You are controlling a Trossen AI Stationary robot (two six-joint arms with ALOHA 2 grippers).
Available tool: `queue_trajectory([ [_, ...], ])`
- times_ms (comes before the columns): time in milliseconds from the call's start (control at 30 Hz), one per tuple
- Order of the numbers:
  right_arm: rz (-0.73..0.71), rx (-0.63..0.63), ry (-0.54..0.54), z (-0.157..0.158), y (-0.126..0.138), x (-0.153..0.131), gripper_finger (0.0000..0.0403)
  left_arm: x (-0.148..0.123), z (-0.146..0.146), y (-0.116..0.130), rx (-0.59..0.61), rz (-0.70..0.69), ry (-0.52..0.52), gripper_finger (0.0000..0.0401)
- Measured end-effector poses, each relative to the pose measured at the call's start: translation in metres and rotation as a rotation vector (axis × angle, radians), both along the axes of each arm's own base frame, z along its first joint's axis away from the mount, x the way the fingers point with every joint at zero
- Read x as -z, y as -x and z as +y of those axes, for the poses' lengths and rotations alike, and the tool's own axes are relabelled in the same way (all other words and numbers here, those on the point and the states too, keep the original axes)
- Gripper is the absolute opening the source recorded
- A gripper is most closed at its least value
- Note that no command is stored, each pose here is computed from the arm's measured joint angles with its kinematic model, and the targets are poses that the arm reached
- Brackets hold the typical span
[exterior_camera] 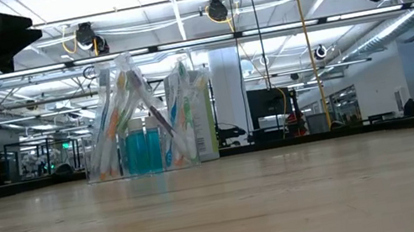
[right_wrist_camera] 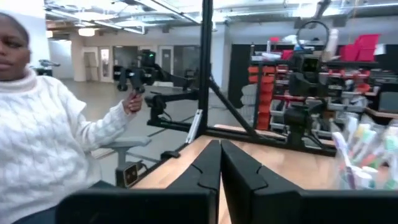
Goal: Pick & Place toothbrushing station
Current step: Return to Home Position
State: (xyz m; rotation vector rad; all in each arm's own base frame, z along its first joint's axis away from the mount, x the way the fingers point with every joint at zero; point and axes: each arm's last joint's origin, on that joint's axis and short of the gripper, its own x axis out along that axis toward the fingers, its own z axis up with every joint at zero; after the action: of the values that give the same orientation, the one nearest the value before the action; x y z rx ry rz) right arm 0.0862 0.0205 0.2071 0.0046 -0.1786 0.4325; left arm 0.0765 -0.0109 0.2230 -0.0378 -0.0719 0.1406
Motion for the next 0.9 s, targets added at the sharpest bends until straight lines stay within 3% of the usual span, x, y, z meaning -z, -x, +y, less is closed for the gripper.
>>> queue_trajectory([
  [667, 0.067, 0.034, -0.064, -0.004, -0.007, 0.023, 0.0004, 0.028, -0.004, -0.012, -0.009, -0.029, -0.011, 0.0152],
  [900, 0.042, -0.06, -0.014, -0.001, -0.005, 0.022, 0.0004, 0.028, -0.004, -0.012, -0.007, -0.025, -0.02, 0.0152],
])
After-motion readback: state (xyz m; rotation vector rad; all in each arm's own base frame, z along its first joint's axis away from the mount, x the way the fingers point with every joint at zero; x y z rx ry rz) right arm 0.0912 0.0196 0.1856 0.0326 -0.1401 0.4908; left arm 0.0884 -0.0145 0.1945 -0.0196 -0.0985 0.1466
